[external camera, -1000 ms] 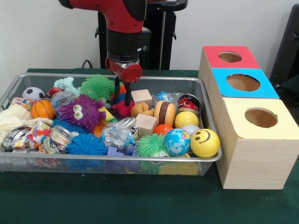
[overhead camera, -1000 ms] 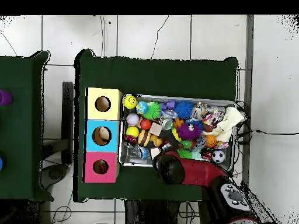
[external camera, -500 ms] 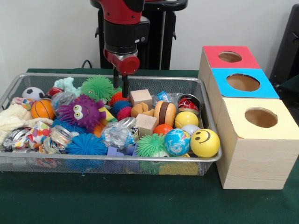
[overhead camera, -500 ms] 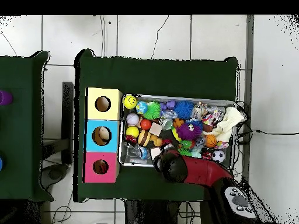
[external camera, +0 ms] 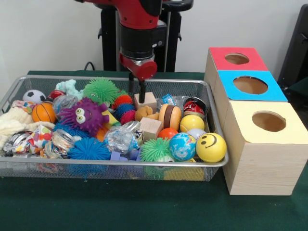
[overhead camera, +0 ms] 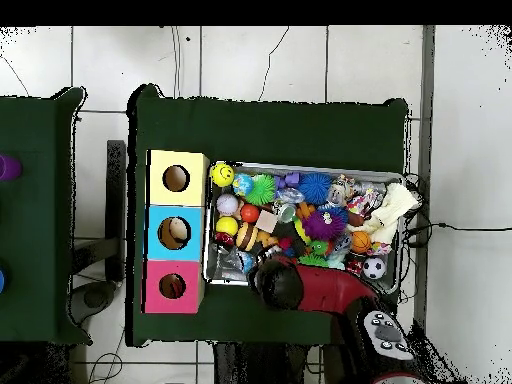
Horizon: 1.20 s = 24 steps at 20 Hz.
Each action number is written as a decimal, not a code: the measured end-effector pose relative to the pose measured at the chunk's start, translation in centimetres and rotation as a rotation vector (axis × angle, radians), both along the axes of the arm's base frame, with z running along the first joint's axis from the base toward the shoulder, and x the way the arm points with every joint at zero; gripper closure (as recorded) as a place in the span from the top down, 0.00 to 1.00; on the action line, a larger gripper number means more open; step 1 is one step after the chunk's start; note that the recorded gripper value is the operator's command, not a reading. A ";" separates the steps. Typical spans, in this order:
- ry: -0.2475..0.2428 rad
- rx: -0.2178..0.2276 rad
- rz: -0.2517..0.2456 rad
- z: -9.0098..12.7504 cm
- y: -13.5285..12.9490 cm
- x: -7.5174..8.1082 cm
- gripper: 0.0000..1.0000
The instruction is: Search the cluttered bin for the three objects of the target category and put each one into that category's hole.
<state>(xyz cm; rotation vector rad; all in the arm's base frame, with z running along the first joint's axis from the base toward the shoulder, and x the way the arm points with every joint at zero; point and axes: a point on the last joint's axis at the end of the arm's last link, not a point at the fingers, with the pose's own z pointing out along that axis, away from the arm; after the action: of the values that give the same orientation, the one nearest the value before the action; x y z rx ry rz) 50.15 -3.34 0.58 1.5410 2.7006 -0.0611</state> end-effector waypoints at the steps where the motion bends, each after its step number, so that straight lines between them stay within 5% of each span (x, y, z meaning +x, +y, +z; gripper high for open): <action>1: 0.003 0.002 0.006 -0.2 0.5 0.0 1.00; 11: 0.020 0.017 0.035 -1.7 4.0 0.4 1.00; 24: 0.016 0.008 0.028 -1.7 3.6 0.8 1.00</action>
<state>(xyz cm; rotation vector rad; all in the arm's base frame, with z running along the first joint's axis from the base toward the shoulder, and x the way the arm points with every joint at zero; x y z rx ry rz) 50.97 0.29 -1.16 1.5108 2.7374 -0.0617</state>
